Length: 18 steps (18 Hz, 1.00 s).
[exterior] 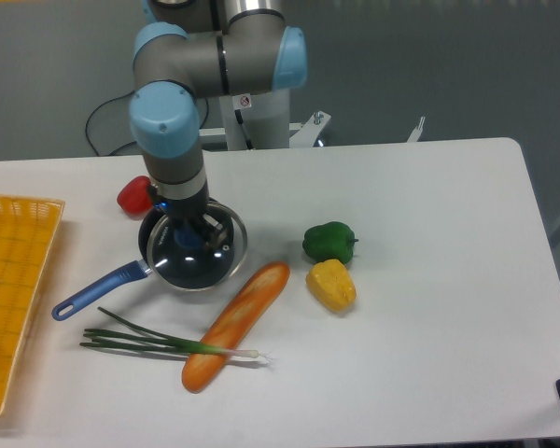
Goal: Open the lid
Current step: 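Carry the glass lid away from the saucepan toward the peppers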
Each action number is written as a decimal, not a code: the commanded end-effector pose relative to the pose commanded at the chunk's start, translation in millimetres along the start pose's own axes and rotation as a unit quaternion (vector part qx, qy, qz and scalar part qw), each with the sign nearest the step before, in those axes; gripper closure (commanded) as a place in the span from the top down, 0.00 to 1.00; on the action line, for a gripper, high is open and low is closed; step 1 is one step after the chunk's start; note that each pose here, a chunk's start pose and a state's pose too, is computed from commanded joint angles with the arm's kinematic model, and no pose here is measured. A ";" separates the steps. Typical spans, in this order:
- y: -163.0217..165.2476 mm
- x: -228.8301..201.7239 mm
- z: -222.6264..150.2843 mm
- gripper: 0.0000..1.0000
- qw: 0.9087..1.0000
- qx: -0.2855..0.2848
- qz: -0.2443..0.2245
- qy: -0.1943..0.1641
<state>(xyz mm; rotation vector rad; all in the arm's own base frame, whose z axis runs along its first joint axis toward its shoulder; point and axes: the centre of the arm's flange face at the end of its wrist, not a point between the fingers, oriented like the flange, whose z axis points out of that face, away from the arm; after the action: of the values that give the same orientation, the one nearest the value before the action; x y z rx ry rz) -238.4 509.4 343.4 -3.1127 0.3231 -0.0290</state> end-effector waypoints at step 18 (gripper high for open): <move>97.1 -107.1 -11.3 0.55 0.999 0.001 0.044 -0.008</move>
<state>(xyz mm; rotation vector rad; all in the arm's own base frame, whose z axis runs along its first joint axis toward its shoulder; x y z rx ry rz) -363.4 436.3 351.5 -3.0913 0.4586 -0.0028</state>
